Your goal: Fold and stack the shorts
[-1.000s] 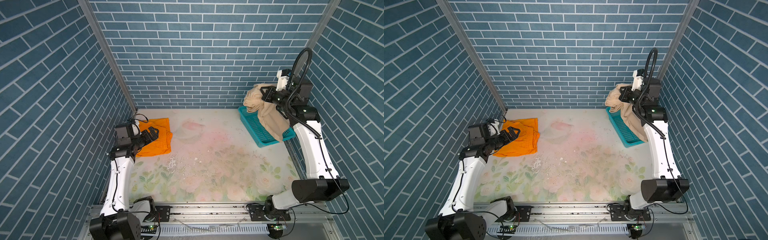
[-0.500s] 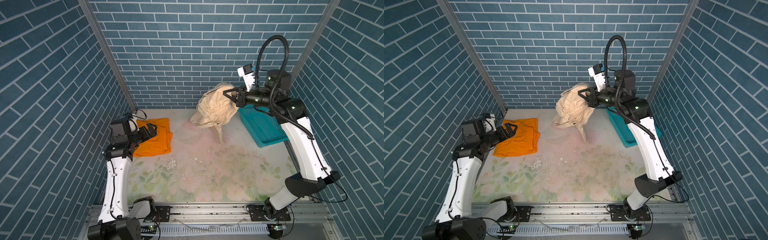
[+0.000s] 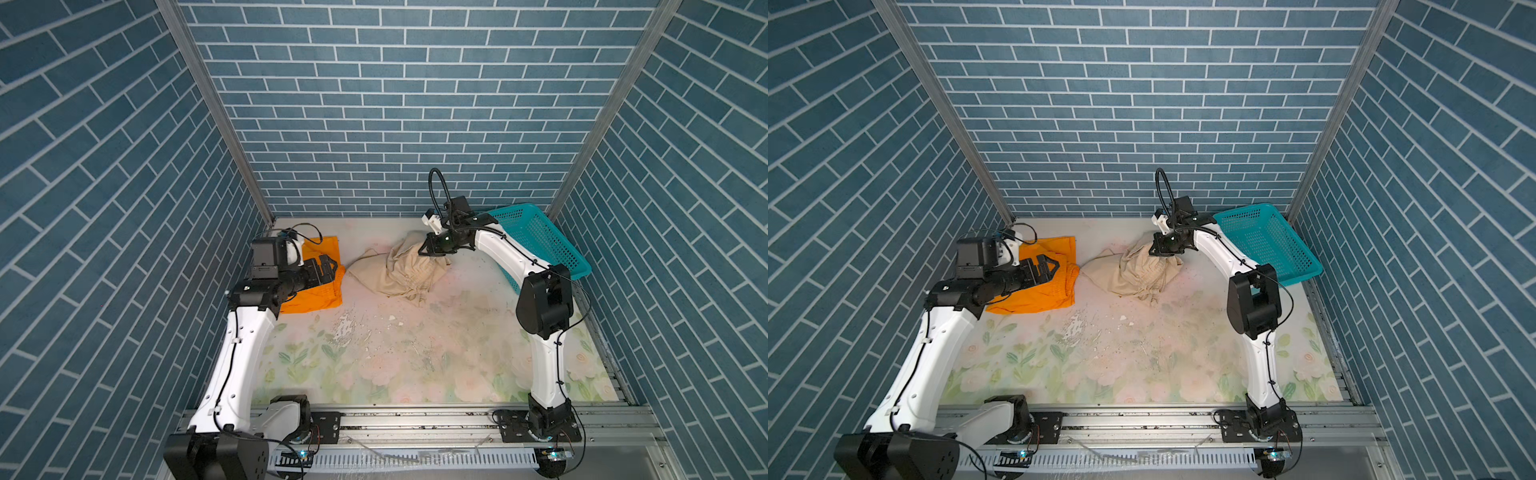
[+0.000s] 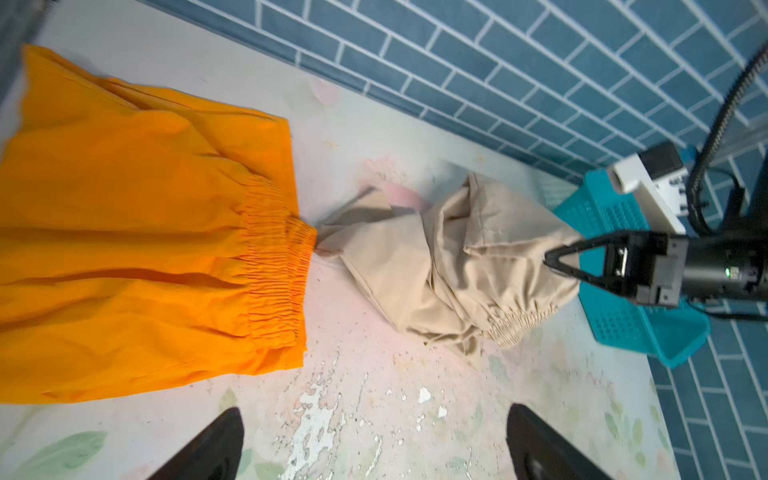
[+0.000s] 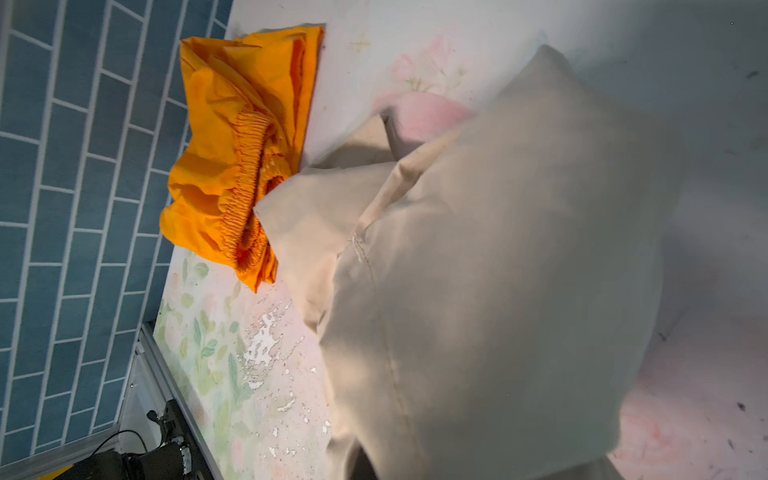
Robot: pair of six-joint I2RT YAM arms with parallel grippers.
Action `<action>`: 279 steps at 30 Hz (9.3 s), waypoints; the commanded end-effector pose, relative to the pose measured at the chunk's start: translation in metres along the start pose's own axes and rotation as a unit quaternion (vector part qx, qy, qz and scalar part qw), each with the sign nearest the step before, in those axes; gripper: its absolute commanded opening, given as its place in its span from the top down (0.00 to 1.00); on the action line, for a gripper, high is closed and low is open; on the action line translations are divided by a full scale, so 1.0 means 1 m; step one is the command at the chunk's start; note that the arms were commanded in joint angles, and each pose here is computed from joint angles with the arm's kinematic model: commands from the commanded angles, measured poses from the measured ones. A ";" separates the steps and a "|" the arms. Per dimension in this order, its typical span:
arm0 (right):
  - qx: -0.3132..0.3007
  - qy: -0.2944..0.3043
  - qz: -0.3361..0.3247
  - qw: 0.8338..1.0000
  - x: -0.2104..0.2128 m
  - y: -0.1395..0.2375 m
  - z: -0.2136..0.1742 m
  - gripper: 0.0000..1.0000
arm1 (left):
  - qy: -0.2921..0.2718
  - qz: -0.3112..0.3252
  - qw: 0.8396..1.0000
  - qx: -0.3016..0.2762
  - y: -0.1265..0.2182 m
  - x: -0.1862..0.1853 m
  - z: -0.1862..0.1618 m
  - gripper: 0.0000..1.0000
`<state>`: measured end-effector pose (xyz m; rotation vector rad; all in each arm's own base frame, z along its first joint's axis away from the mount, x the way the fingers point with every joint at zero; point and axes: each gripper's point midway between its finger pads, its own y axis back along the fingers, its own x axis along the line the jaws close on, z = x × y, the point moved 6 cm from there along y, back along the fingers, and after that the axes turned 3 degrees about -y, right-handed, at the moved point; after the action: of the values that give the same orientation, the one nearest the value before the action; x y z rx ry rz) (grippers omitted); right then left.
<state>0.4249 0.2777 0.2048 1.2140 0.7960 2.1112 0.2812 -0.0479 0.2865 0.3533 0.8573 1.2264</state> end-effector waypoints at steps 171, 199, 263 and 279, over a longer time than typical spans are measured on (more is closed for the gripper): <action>0.052 0.088 -0.005 0.995 -0.051 0.064 -0.101 1.00 | -0.398 -0.145 0.869 0.257 -0.251 -0.100 -0.006 0.01; 0.025 0.070 -0.007 0.997 -0.047 0.074 -0.101 1.00 | -0.432 -0.210 0.819 0.314 -0.273 -0.100 -0.036 0.07; -0.326 0.286 -0.046 0.900 0.179 0.384 -0.136 1.00 | -0.357 -0.055 0.928 -0.089 0.205 -0.162 0.072 1.00; -0.182 0.190 -0.210 0.942 -0.029 0.152 0.031 1.00 | -0.256 0.128 0.953 0.098 -0.118 -0.073 0.138 1.00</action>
<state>0.3937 0.1729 0.3240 0.4972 0.7336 2.0963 0.4205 -0.1494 0.3439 0.9178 0.5036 1.0552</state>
